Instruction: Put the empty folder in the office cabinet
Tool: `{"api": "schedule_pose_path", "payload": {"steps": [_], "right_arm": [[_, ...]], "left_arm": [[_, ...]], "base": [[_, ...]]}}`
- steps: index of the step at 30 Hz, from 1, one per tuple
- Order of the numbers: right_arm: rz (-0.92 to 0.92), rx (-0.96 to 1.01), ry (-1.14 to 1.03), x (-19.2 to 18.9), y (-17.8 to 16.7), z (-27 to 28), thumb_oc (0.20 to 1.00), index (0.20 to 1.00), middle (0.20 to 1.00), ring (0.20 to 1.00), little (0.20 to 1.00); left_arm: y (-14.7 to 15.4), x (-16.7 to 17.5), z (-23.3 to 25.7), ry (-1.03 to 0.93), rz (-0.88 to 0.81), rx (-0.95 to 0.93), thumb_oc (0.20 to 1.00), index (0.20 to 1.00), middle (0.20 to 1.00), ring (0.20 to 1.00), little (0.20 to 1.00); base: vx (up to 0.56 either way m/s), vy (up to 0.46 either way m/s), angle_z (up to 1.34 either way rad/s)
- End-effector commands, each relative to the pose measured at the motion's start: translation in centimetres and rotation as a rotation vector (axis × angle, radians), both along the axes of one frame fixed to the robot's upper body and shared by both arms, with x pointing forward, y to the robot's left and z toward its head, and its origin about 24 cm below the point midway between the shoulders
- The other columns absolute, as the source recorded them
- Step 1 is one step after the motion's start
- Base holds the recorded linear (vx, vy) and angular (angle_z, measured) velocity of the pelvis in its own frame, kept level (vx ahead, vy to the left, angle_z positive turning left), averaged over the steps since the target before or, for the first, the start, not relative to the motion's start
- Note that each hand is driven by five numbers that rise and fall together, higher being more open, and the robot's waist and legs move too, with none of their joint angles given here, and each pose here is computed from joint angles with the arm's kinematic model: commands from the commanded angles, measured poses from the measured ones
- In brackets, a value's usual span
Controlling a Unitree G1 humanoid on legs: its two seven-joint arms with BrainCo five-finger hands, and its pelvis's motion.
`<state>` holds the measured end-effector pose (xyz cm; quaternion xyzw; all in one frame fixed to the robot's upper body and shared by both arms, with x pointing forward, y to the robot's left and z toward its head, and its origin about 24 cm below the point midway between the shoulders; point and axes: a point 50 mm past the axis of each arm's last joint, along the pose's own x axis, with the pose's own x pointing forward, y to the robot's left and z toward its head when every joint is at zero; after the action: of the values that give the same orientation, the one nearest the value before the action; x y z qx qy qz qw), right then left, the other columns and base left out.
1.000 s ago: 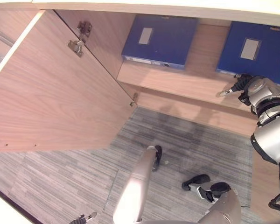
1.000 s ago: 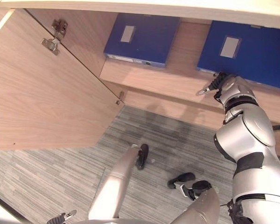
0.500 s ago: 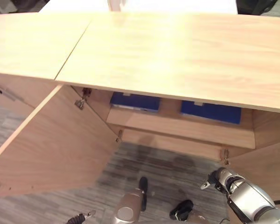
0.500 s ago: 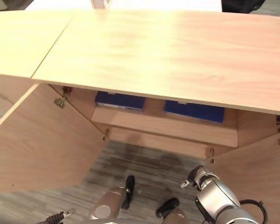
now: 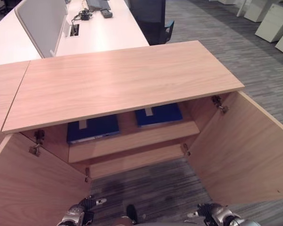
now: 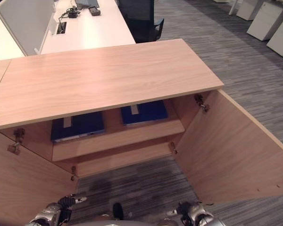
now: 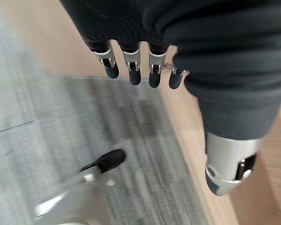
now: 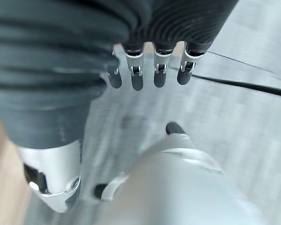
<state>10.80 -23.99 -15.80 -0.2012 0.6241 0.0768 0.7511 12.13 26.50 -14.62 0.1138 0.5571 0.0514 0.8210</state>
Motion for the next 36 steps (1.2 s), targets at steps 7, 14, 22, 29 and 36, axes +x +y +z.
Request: {"api": "schedule_pose_path", "payload": {"steps": [7, 14, 22, 29, 36], "right_arm": [[-0.26, -0.022, -0.082, -1.6, -2.9, 0.5, 1.0, 1.0, 1.0, 1.0, 1.0], [-0.381, -0.127, -0.063, -4.0, -6.6, 1.4, 1.0, 1.0, 1.0, 1.0, 1.0], [-0.554, -0.328, -0.577, 3.0, -14.8, 9.0, 1.0, 1.0, 1.0, 1.0, 1.0], [-0.357, -0.457, -0.993, 9.8, -16.6, 17.7, 1.0, 1.0, 1.0, 1.0, 1.0], [-0.164, -0.468, -1.178, 14.6, -15.0, 22.8, 1.0, 1.0, 1.0, 1.0, 1.0]], "left_arm": [[-0.2, -7.0, -1.6, 0.202, 0.106, 0.007, 1.0, 1.0, 1.0, 1.0, 1.0], [-0.8, -7.1, -1.8, 0.185, 0.149, -0.026, 1.0, 1.0, 1.0, 1.0, 1.0], [-1.2, -6.6, -1.9, 0.152, 0.147, -0.024, 1.0, 1.0, 1.0, 1.0, 1.0], [-2.0, -6.1, -2.0, 0.147, 0.13, -0.013, 1.0, 1.0, 1.0, 1.0, 1.0], [-2.5, -9.0, -2.4, 0.212, 0.203, -0.057, 1.0, 1.0, 1.0, 1.0, 1.0]], "base": [[-0.14, -0.334, -0.38], [-0.11, -0.206, -0.16], [-0.07, 0.016, 0.03], [-0.01, 0.083, 0.22], [0.0, 0.026, 0.01]]}}
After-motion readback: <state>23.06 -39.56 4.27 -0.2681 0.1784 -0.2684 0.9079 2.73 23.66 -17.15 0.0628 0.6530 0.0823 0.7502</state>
